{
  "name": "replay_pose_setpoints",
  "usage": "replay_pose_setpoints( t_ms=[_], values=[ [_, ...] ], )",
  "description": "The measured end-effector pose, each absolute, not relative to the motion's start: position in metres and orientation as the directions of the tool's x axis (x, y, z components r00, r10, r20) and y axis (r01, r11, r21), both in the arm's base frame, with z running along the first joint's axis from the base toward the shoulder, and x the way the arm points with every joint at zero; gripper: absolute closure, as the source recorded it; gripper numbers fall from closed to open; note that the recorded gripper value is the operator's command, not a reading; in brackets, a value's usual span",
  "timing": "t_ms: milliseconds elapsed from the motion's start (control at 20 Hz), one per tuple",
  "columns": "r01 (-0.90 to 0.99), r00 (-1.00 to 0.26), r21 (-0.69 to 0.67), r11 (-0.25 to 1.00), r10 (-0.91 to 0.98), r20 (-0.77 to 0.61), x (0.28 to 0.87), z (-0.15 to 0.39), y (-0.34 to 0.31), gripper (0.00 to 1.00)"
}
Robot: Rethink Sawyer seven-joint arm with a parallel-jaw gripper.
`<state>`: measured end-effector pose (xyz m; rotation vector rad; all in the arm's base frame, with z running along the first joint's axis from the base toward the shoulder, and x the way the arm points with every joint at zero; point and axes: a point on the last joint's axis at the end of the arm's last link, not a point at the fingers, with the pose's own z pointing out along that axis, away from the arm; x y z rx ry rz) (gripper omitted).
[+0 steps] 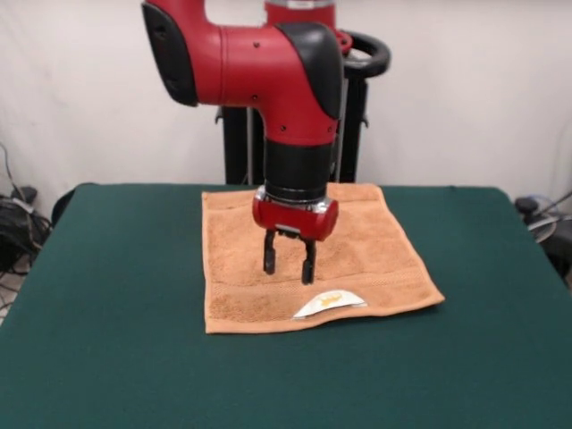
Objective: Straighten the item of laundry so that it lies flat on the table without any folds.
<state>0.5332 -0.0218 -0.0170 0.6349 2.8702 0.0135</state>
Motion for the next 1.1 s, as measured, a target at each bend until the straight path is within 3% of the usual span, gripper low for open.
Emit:
replay_pose_setpoints(
  t_ms=[400, 1100],
  values=[
    [0.411, -0.886, 0.047, 0.91, 0.411, -0.217, 0.544, -0.006, -0.022, 0.0],
    [0.066, -0.982, -0.221, 0.973, 0.024, -0.189, 0.571, 0.012, -0.012, 0.0]
  ],
)
